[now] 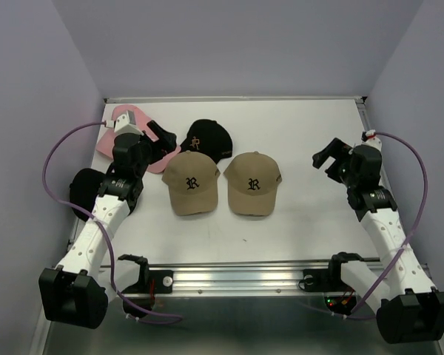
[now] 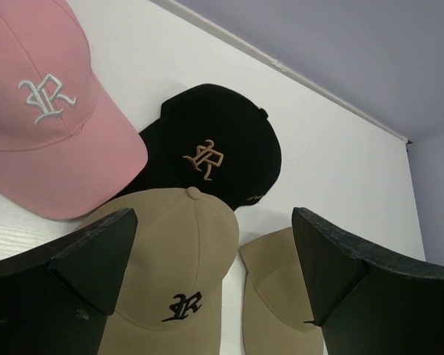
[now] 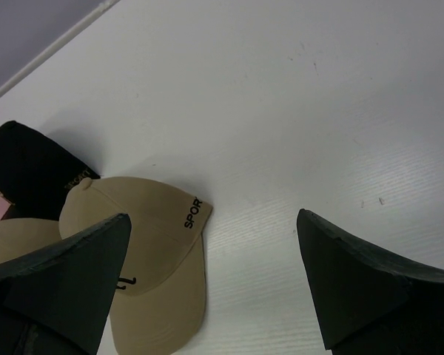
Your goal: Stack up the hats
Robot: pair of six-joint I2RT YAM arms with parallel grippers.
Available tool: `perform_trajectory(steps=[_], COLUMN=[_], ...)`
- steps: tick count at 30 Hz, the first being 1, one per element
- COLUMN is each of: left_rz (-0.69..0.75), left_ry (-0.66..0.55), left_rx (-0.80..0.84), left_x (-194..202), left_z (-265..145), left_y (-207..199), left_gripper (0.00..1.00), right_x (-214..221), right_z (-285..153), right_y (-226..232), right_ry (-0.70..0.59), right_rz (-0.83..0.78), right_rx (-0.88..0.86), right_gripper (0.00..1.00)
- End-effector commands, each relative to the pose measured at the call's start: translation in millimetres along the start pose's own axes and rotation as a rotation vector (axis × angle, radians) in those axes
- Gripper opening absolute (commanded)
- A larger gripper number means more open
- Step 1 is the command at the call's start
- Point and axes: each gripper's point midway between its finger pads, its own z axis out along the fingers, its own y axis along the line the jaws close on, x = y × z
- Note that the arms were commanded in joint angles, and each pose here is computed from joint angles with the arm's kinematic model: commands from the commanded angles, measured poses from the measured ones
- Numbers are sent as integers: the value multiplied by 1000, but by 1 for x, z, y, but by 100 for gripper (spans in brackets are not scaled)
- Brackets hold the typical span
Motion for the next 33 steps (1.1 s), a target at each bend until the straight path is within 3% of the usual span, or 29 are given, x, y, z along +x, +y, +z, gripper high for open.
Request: perform_trajectory(steps=[1, 5, 9, 16, 24, 33], left_rz=[-25, -21, -36, -87, -80, -56], left_ry=[0, 29, 31, 92, 130, 233], left_rx=[17, 9, 15, 92, 90, -24], left_x=[7, 17, 17, 34, 40, 64], left_z=[-3, -3, -4, -18, -31, -33], left_y=[-2, 2, -1, -17, -18, 6], left_gripper=[99, 99, 99, 99, 99, 99], right_x=[18, 41, 80, 141, 188, 207], right_z=[8, 7, -6, -15, -37, -29], right_y=[-5, 2, 29, 23, 29, 48], right_ry=[48, 169, 359, 617, 732, 707], right_rz=[33, -31, -72, 51, 194, 82], right_rx=[-1, -67, -290, -326, -393, -340], right_gripper=[100, 100, 100, 100, 100, 100])
